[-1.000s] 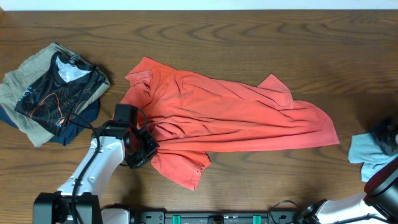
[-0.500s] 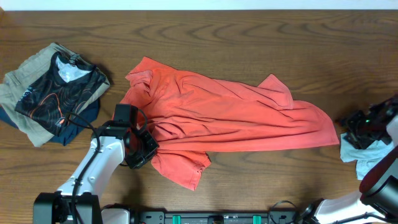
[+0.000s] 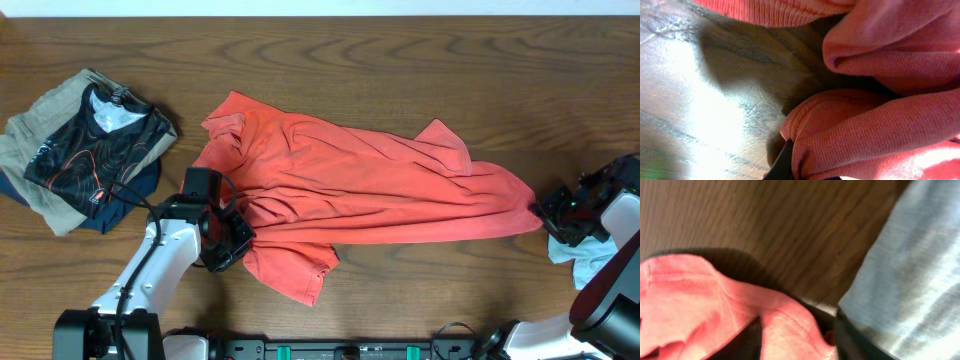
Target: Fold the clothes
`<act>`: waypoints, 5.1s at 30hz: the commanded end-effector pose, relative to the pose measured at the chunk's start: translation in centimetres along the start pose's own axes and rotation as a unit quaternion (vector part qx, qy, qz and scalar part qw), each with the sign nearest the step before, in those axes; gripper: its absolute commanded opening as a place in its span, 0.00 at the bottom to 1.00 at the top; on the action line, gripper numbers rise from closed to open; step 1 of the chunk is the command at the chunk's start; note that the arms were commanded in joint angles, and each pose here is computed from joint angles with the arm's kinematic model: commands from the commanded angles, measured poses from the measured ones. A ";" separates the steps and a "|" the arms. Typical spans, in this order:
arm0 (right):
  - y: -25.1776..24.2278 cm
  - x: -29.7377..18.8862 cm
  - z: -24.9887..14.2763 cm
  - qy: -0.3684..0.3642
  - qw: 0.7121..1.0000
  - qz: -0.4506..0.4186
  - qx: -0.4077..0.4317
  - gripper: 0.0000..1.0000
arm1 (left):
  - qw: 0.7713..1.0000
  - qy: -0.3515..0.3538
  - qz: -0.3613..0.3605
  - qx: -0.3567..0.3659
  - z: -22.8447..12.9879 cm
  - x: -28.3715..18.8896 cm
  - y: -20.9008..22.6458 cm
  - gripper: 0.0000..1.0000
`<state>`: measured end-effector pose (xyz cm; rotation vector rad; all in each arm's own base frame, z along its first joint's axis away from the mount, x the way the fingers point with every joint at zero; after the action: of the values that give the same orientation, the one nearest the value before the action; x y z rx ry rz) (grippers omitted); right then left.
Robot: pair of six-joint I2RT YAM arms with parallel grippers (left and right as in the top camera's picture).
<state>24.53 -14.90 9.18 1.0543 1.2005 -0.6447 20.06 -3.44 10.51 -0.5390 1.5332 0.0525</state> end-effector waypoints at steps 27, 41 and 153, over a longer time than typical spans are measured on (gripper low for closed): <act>-0.3 -2.2 -1.1 0.079 0.995 -0.060 0.011 0.01 | 1.000 0.005 0.014 -0.007 -0.2 -0.4 0.3 0.33; 0.7 -7.9 -2.9 0.028 0.999 -0.009 -0.016 0.01 | 0.998 0.040 -0.031 0.045 -1.2 -0.1 -0.4 0.06; 4.6 -11.3 3.9 -0.071 0.961 -0.268 -0.020 0.01 | 0.943 0.228 -0.090 0.224 2.2 -4.3 -3.8 0.37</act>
<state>27.26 -17.68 20.82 0.6272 1.4092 -1.0586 22.96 -4.97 15.48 -0.3631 1.8965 -0.5690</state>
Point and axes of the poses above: each gripper's point midway between its finger pads, its own x axis out along the fingers, its own y axis along the line the jaws close on, z = x × y, the point moved 10 cm from there along -x, back along the fingers, and after that the axes turned 15 degrees about x, right-handed, at the moved point
